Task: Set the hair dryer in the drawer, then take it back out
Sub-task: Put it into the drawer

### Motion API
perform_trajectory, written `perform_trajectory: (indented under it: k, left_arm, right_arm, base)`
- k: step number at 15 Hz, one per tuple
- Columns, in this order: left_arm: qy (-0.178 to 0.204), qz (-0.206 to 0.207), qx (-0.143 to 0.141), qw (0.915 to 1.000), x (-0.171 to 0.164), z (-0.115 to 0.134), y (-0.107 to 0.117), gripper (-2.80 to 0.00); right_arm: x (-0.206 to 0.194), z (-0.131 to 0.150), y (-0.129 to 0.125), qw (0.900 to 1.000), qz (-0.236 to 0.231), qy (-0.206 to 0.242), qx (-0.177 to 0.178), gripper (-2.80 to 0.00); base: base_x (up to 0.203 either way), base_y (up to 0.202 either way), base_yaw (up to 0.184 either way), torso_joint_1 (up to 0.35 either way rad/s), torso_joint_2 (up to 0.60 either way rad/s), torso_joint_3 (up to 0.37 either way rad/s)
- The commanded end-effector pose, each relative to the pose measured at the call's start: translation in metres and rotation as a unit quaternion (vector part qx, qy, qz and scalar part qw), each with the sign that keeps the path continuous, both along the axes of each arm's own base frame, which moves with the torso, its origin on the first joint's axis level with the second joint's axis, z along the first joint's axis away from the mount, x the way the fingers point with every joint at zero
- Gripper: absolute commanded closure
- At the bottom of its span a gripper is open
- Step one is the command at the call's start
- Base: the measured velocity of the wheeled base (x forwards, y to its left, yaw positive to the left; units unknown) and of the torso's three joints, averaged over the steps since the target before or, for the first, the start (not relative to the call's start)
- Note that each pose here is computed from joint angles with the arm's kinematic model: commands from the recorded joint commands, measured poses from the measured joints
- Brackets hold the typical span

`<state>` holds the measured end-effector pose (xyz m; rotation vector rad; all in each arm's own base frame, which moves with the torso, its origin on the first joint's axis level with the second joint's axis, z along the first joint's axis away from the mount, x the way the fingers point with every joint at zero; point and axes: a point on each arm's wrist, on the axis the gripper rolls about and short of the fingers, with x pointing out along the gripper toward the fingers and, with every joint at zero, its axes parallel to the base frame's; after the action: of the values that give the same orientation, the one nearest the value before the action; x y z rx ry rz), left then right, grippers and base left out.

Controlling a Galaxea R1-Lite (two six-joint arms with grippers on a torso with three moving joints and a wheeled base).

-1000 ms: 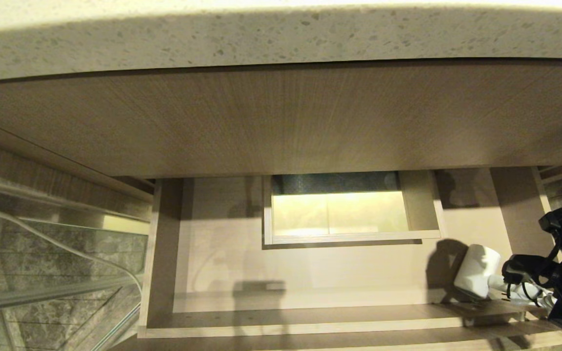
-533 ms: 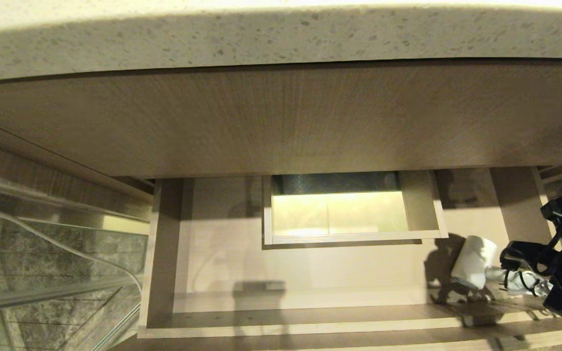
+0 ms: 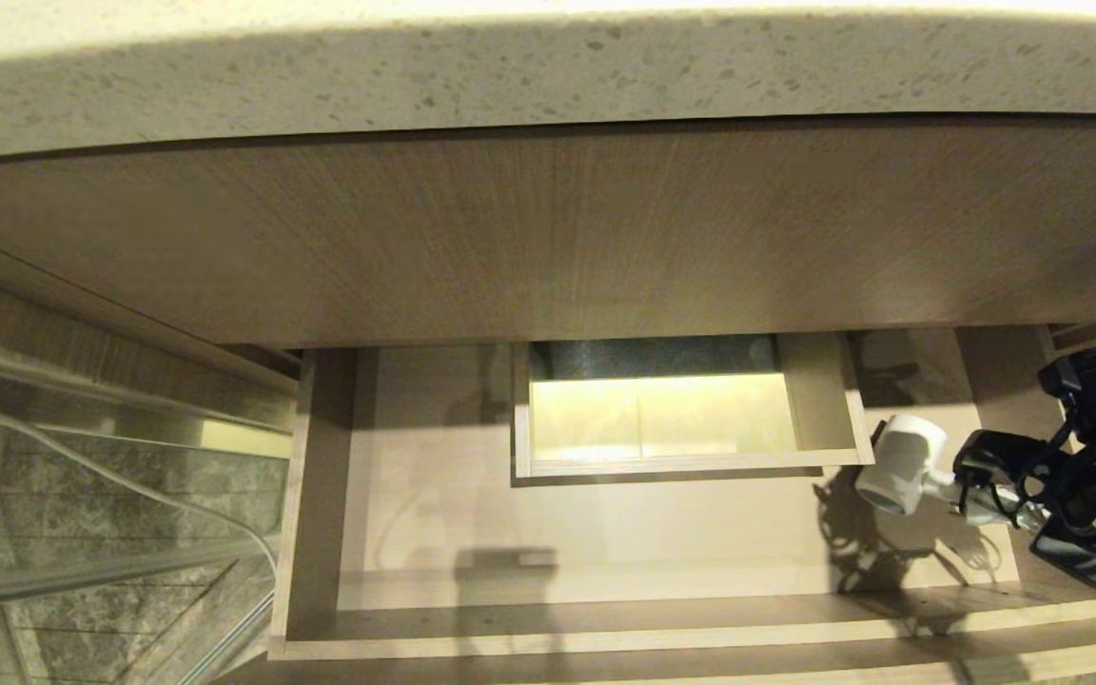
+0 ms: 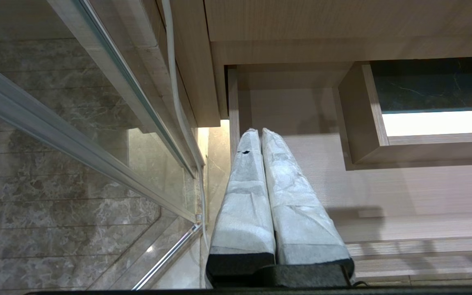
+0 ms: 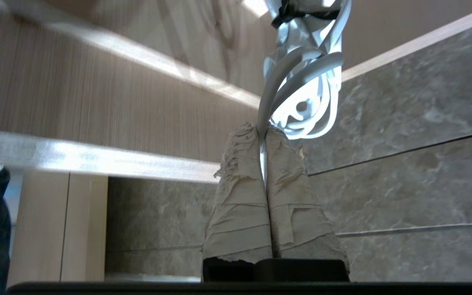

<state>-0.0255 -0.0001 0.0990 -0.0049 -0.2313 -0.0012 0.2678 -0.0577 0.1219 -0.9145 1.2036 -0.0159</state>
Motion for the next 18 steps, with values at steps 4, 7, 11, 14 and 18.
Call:
perform_trajectory:
  k: [4, 7, 11, 14, 18]
  left_arm:
    - [0.019, 0.0, 0.0, 0.9998, 0.004, -0.011, 0.0, 0.0]
    - [0.019, 0.0, 0.0, 0.9998, 0.004, -0.011, 0.0, 0.0]
    - [0.019, 0.0, 0.0, 0.9998, 0.004, -0.011, 0.0, 0.0]
    - [0.019, 0.0, 0.0, 0.9998, 0.004, -0.011, 0.0, 0.0]
    - [0.019, 0.0, 0.0, 0.9998, 0.004, -0.011, 0.0, 0.0]
  right_arm:
    - [0.012, 0.0, 0.001, 1.0, 0.006, -0.03, -0.006, 0.0]
    - [0.017, -0.001, 0.002, 0.999, 0.008, -0.036, -0.006, 0.0]
    - [0.013, -0.008, 0.002, 1.0, 0.015, -0.01, -0.005, 0.0]
    - [0.013, -0.008, 0.002, 0.999, 0.03, -0.001, -0.016, -2.8]
    - [0.007, -0.003, 0.003, 0.999, 0.034, -0.002, -0.018, -2.8]
  base:
    - [0.0, 0.0, 0.0, 0.0, 0.0, 0.0]
    - [0.0, 0.0, 0.0, 0.0, 0.0, 0.0]
    - [0.0, 0.0, 0.0, 0.0, 0.0, 0.0]
    - [0.0, 0.0, 0.0, 0.0, 0.0, 0.0]
    - [0.0, 0.0, 0.0, 0.0, 0.0, 0.0]
